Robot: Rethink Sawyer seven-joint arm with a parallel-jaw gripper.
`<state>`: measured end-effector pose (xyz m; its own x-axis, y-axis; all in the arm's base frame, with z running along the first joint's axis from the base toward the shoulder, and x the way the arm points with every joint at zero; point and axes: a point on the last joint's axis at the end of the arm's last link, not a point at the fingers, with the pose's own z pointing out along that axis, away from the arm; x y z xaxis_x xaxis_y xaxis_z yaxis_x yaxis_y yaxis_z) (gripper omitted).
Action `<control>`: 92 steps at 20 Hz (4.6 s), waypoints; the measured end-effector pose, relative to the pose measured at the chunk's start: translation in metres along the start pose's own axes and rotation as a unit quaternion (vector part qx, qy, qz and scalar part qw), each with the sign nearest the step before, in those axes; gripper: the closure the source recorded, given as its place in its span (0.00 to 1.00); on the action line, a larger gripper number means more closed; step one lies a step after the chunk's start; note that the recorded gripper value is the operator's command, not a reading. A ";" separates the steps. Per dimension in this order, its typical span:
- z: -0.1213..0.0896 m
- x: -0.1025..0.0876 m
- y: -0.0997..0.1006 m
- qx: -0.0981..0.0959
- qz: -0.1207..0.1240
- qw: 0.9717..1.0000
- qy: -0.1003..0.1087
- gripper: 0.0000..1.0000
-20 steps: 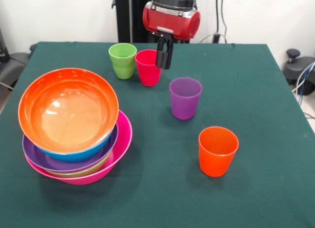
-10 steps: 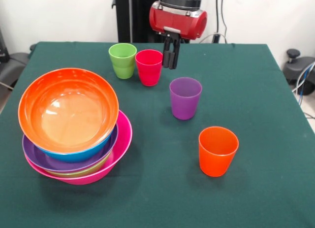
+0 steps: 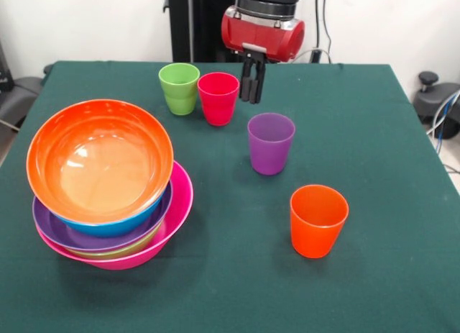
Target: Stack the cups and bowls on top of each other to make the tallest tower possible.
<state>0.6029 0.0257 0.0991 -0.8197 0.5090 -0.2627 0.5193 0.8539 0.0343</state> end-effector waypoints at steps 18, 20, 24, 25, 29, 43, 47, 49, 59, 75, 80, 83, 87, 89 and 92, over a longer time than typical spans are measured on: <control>0.004 0.003 -0.001 0.002 0.000 1.000 0.004 0.00; 0.006 0.005 -0.002 0.004 -0.001 1.000 0.007 0.00; 0.020 0.016 -0.005 0.009 -0.002 1.000 0.022 0.00; 0.027 0.022 -0.007 0.012 -0.002 0.999 0.030 0.00; 0.048 0.040 -0.012 0.022 -0.005 0.998 0.052 0.00; 0.094 0.084 -0.030 0.043 -0.017 0.995 0.092 0.00; 0.104 0.092 -0.034 0.046 -0.022 0.994 0.094 0.00; 0.108 0.095 -0.035 0.048 -0.023 0.994 0.096 0.00; 0.109 0.094 -0.036 0.049 -0.024 0.994 0.094 0.00; 0.108 0.091 -0.035 0.048 -0.024 0.994 0.091 0.00; 0.104 0.086 -0.033 0.046 -0.023 0.995 0.086 0.00; 0.099 0.080 -0.031 0.044 -0.023 0.996 0.079 0.00; 0.096 0.076 -0.030 0.042 -0.023 0.996 0.075 0.00; 0.094 0.073 -0.029 0.041 -0.022 0.996 0.071 0.00; 0.091 0.070 -0.028 0.039 -0.022 0.997 0.068 1.00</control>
<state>0.5535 0.0274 -0.0080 -0.8642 0.4862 -0.1296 0.4955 0.8671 -0.0514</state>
